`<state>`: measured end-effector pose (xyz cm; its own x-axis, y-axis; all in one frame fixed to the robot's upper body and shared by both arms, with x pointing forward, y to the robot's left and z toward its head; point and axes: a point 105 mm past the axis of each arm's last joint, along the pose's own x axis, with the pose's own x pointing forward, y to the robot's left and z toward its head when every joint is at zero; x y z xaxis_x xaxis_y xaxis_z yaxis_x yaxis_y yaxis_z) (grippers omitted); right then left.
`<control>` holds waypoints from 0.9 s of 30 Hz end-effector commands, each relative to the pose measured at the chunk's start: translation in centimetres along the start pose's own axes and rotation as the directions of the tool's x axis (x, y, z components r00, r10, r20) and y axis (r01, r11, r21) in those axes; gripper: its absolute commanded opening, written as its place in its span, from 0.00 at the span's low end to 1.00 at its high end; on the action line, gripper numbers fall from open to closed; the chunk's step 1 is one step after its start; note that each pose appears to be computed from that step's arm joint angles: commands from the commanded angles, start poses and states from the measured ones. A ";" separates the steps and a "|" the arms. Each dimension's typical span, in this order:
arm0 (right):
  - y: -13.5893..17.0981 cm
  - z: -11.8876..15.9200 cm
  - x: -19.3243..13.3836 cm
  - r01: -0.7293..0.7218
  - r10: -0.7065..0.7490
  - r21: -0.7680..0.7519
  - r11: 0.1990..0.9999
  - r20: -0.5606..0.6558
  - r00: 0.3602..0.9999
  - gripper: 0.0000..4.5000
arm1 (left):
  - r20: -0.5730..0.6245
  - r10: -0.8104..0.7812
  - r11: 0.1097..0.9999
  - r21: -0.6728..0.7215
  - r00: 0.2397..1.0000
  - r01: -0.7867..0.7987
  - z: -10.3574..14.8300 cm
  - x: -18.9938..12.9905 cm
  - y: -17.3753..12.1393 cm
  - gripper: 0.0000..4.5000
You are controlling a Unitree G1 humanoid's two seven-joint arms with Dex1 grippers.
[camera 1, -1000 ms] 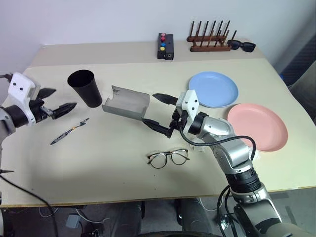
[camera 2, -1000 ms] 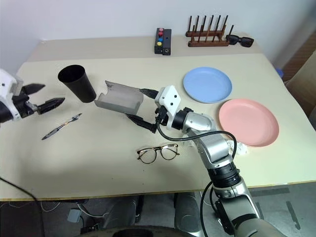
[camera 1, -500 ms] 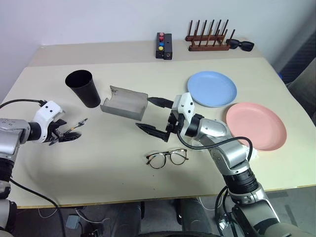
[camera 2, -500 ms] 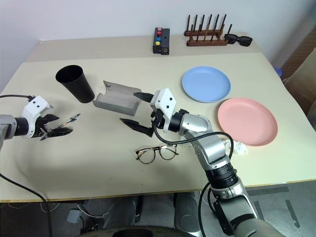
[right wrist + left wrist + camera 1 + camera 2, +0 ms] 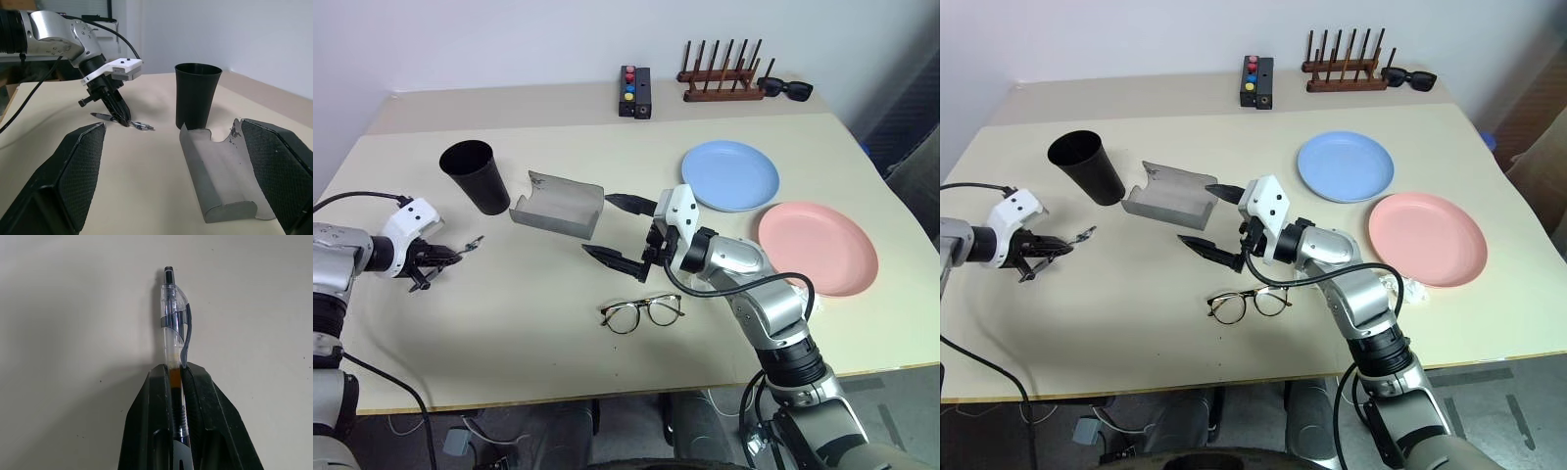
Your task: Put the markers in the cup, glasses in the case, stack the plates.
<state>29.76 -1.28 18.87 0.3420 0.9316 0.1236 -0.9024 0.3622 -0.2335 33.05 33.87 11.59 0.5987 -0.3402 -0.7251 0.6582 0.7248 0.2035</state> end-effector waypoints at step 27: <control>-1.9 5.3 2.8 0.162 -0.140 -0.066 0.985 0.258 0.956 1.00 | 0.798 0.580 0.733 -0.423 0.165 -0.533 19.1 -7.1 4.3 0.02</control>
<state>31.55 0.38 23.10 0.4110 0.8446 0.3431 -0.8278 0.5035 -0.2476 40.66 27.81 28.46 0.8769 -0.1304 0.4627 0.0192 0.9712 0.2373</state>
